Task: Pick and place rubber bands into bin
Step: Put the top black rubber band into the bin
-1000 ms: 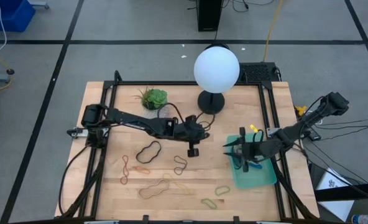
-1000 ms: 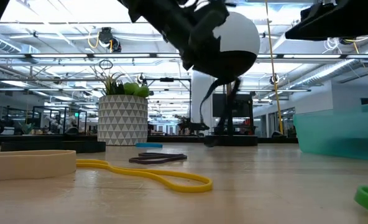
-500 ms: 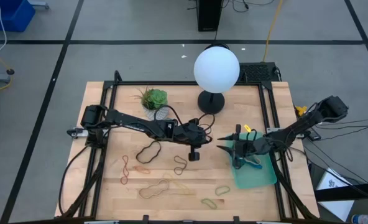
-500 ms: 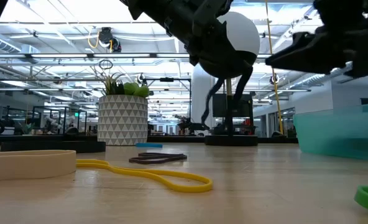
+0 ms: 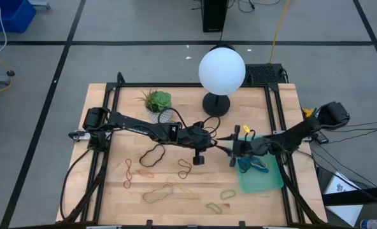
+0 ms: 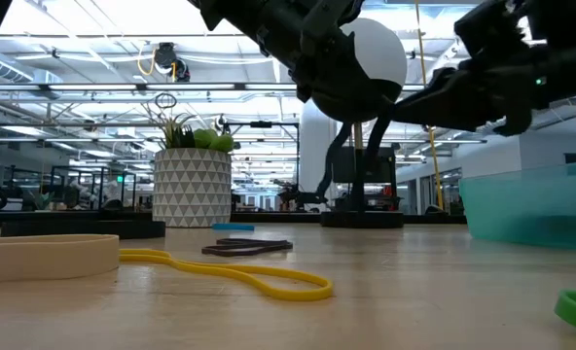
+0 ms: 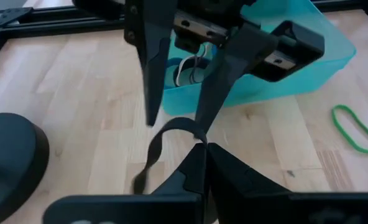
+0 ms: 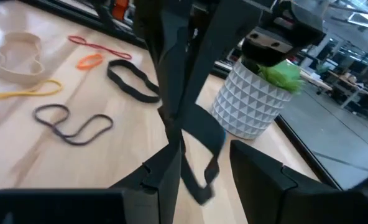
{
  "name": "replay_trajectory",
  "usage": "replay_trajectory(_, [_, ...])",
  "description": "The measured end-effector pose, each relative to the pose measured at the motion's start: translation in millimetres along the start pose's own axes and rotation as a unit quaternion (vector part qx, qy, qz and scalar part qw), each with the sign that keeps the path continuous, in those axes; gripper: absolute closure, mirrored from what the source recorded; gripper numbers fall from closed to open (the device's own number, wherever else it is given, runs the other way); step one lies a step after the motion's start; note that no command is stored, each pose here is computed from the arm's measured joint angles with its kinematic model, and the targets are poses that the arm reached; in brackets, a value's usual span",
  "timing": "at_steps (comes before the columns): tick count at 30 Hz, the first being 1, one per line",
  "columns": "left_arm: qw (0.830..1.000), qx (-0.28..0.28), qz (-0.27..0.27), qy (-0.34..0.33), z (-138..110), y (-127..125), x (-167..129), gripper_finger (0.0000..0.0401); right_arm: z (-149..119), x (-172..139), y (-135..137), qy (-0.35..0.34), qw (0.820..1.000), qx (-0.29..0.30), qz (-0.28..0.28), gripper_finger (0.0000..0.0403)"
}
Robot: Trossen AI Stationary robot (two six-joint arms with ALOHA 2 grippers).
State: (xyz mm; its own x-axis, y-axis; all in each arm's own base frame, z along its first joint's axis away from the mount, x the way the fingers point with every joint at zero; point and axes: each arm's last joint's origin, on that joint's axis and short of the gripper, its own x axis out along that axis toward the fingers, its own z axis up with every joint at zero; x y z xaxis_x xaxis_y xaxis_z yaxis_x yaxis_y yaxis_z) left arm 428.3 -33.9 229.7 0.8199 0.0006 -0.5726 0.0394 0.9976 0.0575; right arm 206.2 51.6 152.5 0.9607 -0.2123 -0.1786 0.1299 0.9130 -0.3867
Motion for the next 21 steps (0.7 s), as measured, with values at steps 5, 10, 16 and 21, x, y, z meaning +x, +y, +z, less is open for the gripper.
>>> replay_trajectory(5, [1.0,0.0,0.0,0.001,-0.1,0.0,0.0,0.0388,5.6,9.9,-0.7,0.002,1.0,0.003,-0.009,0.0272])
replay_trajectory(10, [1.0,0.001,0.0,0.003,-0.6,-0.1,0.0,0.0383,7.4,12.5,-0.1,0.002,1.0,0.004,-0.01,0.0301])
replay_trajectory(16, [1.0,0.001,0.0,0.004,-0.8,0.0,0.0,0.0389,7.2,12.5,0.1,0.003,1.0,0.004,-0.009,0.0387])
replay_trajectory(21, [1.0,0.001,0.0,0.004,-0.8,0.0,0.0,0.0353,6.6,12.4,0.2,0.006,1.0,0.026,-0.009,0.0395])
